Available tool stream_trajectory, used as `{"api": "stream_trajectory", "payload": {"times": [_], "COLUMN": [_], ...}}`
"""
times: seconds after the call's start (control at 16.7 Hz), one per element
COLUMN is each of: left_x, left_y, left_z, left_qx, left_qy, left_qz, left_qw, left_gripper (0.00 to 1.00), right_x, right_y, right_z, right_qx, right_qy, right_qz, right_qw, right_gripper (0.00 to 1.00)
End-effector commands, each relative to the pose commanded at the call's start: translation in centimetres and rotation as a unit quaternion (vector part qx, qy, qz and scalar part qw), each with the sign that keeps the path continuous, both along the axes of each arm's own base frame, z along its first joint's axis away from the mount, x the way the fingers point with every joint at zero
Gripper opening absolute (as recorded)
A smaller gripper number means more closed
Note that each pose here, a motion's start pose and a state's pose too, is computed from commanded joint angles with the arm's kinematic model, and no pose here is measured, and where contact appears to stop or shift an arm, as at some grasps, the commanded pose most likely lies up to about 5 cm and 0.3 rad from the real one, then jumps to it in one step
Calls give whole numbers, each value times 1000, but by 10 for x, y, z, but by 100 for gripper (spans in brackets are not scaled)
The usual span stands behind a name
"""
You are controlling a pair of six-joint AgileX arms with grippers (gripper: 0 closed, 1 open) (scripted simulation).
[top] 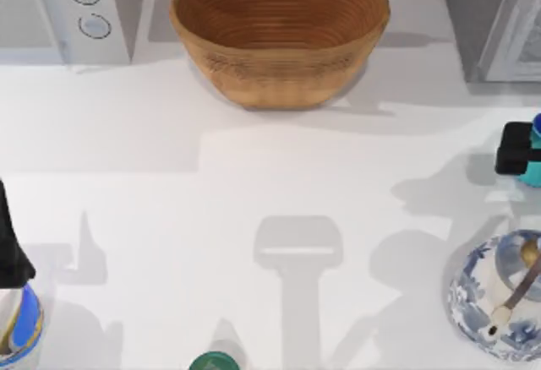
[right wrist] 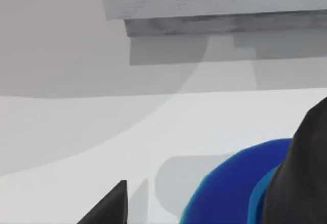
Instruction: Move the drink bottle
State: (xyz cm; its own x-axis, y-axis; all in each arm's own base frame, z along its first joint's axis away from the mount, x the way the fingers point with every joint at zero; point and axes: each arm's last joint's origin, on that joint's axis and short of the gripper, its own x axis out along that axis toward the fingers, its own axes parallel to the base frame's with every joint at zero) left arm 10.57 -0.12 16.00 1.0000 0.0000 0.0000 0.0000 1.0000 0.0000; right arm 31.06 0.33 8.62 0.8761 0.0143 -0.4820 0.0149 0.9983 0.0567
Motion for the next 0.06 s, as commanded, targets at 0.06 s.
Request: {"api": "stream_trajectory", "payload": {"times": [0.06], "left_x": [0], "left_y": [0], "left_z": [0], "left_qx": [0], "left_qy": [0], "left_qz": [0], "left_qw": [1000], "left_gripper": [100], "right_x": [0], "right_y": [0], "right_z": [0], "right_qx": [0], "right_qy": [0], "right_qz": [0], "right_qw": [1000], "right_gripper": [100]}}
